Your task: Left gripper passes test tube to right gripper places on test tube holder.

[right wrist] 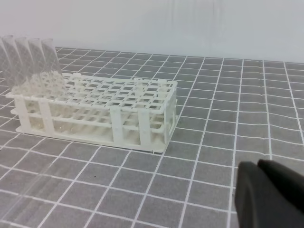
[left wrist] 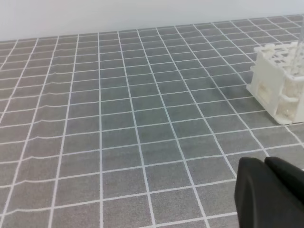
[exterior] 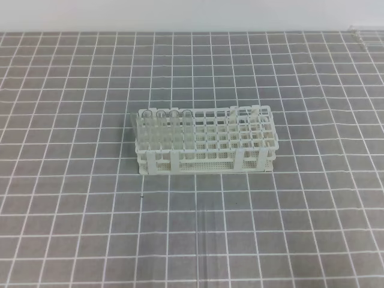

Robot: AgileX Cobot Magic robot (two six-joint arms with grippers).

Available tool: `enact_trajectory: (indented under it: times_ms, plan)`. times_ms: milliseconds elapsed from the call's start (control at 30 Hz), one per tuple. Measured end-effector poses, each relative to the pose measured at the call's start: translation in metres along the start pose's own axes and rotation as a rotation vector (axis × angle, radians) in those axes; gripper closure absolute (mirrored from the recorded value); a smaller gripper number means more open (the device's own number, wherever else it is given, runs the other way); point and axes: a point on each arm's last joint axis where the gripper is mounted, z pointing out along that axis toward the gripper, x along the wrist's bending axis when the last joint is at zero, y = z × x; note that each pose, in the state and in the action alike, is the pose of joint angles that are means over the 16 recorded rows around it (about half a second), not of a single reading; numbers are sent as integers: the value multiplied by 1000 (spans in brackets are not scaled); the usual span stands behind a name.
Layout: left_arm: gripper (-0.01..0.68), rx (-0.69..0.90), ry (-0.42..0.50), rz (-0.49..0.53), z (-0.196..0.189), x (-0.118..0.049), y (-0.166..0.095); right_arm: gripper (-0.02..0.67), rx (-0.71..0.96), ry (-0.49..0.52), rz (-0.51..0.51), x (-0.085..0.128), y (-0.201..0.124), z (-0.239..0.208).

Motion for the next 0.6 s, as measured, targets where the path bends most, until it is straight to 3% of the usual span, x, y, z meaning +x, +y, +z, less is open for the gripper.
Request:
enact_trajectory:
  times_ms: [300,600]
  plan:
    - [675,-74,-17,-115,0,-1,8,662,-45,5,116,0,4,0]
    - [675,-188,-56,-369,-1,-2,19,662,-154,12,446,-3,14,-1]
